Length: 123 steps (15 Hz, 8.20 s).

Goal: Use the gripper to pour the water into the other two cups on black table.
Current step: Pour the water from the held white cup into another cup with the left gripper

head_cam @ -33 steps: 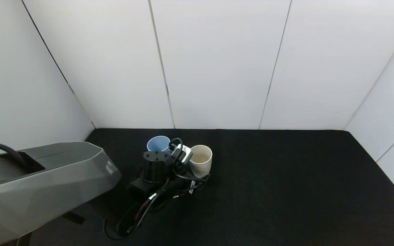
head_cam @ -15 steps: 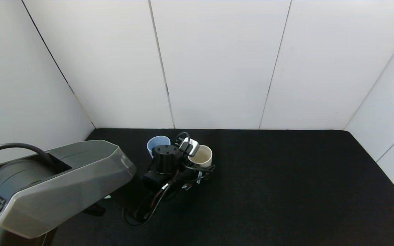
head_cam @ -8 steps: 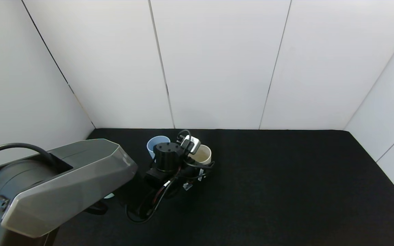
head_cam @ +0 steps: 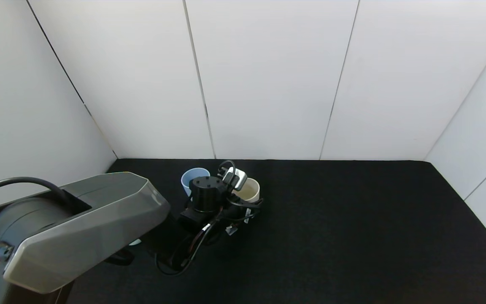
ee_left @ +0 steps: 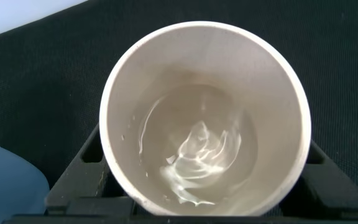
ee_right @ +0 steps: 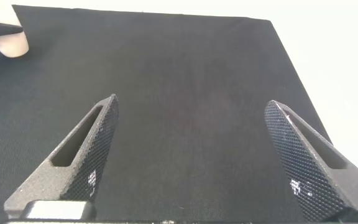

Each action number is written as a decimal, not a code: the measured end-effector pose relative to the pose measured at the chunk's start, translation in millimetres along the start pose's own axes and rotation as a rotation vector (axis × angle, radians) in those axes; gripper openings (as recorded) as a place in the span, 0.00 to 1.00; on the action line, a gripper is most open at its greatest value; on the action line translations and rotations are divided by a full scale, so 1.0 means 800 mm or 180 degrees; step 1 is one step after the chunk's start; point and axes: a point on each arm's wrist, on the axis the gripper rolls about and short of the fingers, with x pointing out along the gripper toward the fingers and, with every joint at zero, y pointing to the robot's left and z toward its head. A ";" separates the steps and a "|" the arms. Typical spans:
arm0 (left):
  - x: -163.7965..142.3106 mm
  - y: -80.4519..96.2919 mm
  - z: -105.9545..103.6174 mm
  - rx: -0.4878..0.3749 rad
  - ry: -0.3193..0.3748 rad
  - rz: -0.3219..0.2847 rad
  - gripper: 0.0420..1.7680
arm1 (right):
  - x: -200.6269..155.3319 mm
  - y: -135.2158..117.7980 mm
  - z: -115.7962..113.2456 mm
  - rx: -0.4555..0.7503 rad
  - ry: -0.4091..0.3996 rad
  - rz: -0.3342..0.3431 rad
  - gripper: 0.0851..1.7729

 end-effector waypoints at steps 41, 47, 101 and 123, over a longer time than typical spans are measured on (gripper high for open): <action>-0.351 0.226 0.072 -0.0242 0.0076 0.1402 0.72 | 0.000 0.000 0.000 0.0000 0.0000 0.0001 0.96; -0.368 0.235 0.041 -0.0097 0.0510 0.1528 0.72 | 0.000 0.000 0.000 0.0001 0.0000 0.0000 0.96; -0.312 0.253 0.016 0.1934 0.1747 0.1334 0.72 | 0.000 0.000 0.000 0.0000 0.0000 0.0001 0.96; -0.306 0.242 0.037 0.2614 0.1890 0.1387 0.71 | 0.000 0.000 0.000 0.0000 -0.0001 0.0001 0.96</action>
